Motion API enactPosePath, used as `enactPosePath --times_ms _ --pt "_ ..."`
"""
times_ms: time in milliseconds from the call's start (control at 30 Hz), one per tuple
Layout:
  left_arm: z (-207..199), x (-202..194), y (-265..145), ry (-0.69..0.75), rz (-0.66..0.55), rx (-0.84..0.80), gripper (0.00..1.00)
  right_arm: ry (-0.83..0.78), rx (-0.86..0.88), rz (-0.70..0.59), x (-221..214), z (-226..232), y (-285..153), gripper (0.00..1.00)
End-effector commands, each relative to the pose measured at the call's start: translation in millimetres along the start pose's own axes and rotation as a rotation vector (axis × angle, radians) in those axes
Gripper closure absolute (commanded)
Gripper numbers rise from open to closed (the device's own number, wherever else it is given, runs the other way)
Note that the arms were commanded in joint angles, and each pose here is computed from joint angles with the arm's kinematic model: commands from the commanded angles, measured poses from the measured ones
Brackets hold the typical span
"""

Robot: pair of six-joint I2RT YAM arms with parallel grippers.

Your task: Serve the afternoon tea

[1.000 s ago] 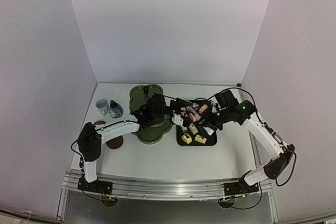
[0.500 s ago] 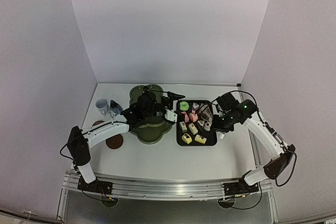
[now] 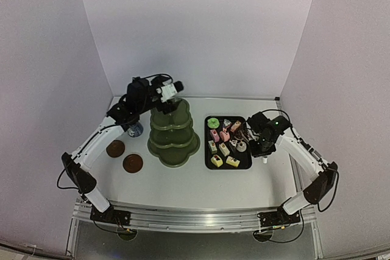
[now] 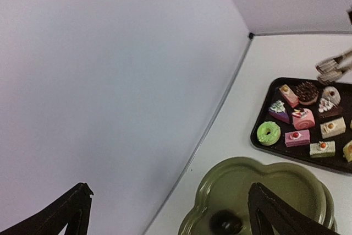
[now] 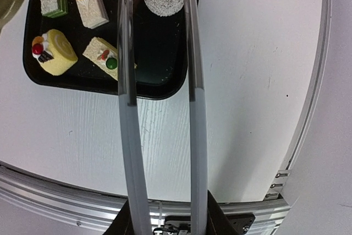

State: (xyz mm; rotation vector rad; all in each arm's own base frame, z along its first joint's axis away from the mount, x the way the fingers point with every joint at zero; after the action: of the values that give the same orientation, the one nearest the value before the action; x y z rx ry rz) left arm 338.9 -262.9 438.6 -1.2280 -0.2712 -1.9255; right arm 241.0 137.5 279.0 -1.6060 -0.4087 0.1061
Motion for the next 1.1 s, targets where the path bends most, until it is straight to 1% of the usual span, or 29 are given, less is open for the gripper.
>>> enactPosePath --times_ms 0,100,233,333,400,467,600,833,1067 --pt "59.0 0.8 -78.6 -0.394 0.062 0.211 0.0 -0.095 0.0 -0.044 -1.1 -1.8 -2.7 0.7" --pt "77.2 -15.6 -108.0 -0.543 0.075 0.292 0.0 -0.121 0.039 -0.107 2.1 1.2 -5.8 0.69" --pt "92.9 -60.7 -134.7 -0.749 0.12 0.361 0.0 -0.162 0.086 -0.149 17.0 8.9 0.8 0.67" --pt "87.0 -96.0 -143.3 -0.863 0.159 0.387 0.0 -0.189 0.071 -0.143 26.9 11.1 8.9 0.66" --pt "80.2 -111.8 -146.9 -0.925 0.17 0.382 0.0 -0.207 0.065 -0.134 32.1 12.8 14.4 0.65" --pt "72.2 -126.6 -148.9 -0.955 0.191 0.382 0.0 -0.219 0.056 -0.123 38.6 14.4 20.3 0.65" --pt "65.9 -141.0 -152.3 -0.981 0.202 0.389 0.0 -0.226 0.051 -0.11 50.5 17.4 30.9 0.65" --pt "61.1 -145.9 -153.2 -0.974 0.204 0.377 0.01 -0.198 0.038 -0.09 64.9 18.3 48.3 0.65" --pt "60.4 -146.5 -152.6 -0.966 0.202 0.371 0.0 -0.183 0.046 -0.058 65.6 16.8 61.1 0.64"
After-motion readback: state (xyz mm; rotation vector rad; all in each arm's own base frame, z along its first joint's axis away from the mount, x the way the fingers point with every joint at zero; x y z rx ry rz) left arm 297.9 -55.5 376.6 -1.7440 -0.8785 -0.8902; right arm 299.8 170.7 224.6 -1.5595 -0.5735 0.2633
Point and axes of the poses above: each gripper's point midway between its finger pads, its own y axis out along the fingers, its own z axis along the line the jaws close on, x = y × z, the point moved 9 cm from there along -y, back along the fingers, and after that the axes turned 9 degrees about -y, right-handed, at the moved point
